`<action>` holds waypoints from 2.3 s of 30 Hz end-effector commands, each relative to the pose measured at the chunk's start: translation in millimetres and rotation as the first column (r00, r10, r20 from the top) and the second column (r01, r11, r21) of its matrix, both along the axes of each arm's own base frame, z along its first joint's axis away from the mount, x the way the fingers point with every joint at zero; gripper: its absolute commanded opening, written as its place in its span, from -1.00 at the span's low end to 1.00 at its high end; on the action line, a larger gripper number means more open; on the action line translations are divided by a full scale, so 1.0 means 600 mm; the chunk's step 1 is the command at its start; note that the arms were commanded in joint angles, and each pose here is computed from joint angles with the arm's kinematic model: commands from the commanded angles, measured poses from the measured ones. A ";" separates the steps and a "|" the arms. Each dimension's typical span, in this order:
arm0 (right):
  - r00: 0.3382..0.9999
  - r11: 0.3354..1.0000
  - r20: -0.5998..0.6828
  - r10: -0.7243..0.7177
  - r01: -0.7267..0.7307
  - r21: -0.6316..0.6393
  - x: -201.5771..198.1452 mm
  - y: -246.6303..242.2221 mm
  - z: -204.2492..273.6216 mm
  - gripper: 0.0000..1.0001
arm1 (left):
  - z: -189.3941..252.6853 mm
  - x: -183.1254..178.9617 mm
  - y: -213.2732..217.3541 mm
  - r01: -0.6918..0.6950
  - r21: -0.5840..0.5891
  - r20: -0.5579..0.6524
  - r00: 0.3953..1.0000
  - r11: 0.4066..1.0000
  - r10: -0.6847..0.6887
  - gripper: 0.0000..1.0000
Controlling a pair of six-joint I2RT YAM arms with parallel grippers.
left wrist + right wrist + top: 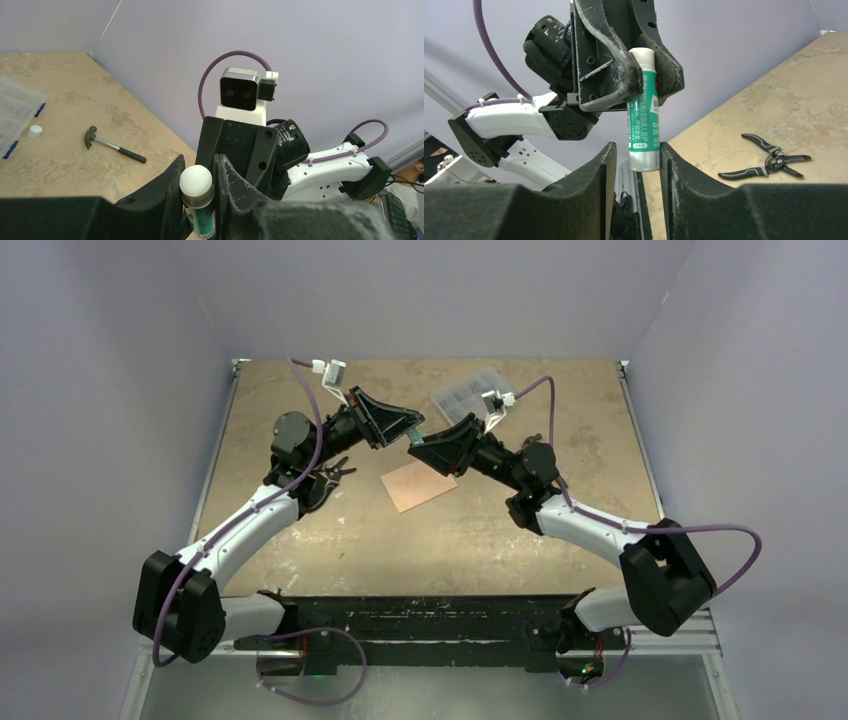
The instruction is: Place the letter into the envelope and seal it
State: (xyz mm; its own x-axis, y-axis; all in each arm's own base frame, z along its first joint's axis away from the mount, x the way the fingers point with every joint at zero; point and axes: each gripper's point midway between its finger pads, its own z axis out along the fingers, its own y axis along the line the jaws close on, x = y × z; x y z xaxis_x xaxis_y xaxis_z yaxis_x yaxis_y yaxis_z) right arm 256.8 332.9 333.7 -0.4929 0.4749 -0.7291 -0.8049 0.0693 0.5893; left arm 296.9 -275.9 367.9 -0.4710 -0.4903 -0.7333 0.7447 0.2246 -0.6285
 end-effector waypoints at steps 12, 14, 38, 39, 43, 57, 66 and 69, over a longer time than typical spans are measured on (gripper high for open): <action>0.996 0.981 0.083 0.019 -0.035 0.193 -0.014 -0.016 0.076 -0.95 | 0.028 -0.023 0.004 0.044 -0.067 0.068 0.997 0.997 -0.039 -0.33; 0.994 0.973 0.099 0.049 -0.070 0.220 -0.023 -0.017 0.083 -0.94 | 0.023 -0.029 0.005 0.059 -0.087 0.072 0.996 0.994 -0.053 -0.40; 1.000 0.982 0.027 0.016 -0.021 0.187 -0.008 -0.025 0.034 0.31 | -0.016 -0.010 0.005 -0.027 0.092 0.144 0.990 0.995 0.014 -1.00; 0.999 0.990 -0.020 -0.040 0.042 0.137 0.012 -0.028 0.015 0.33 | -0.024 0.000 0.008 -0.060 0.150 0.162 0.986 0.987 0.036 -1.00; 0.963 0.963 -0.050 -0.266 0.263 -0.047 0.058 -0.056 -0.014 0.38 | -0.075 0.029 0.022 -0.131 0.409 0.194 0.979 0.903 0.054 -1.00; 0.929 0.913 0.197 -0.313 0.352 -0.208 0.087 -0.050 0.104 0.24 | -0.071 -0.015 -0.003 0.088 0.616 0.298 0.894 0.783 -0.334 -1.00; 0.952 0.930 0.233 -0.197 0.257 -0.262 0.074 -0.020 0.082 0.24 | -0.064 -0.016 -0.012 0.114 0.575 0.291 0.897 0.810 -0.333 -1.00; 0.961 0.935 0.220 -0.170 0.228 -0.272 0.074 -0.011 0.069 0.21 | -0.064 -0.017 -0.013 0.119 0.573 0.292 0.895 0.811 -0.337 -1.00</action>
State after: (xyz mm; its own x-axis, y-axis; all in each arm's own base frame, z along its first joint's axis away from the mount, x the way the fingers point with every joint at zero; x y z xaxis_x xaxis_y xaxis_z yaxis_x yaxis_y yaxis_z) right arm 309.5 317.9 356.6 -0.2899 0.3129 -0.9045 -0.7985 0.4420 0.4088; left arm 287.7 -280.5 309.9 -0.2248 0.1457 -0.9635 0.9457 0.2708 -0.1797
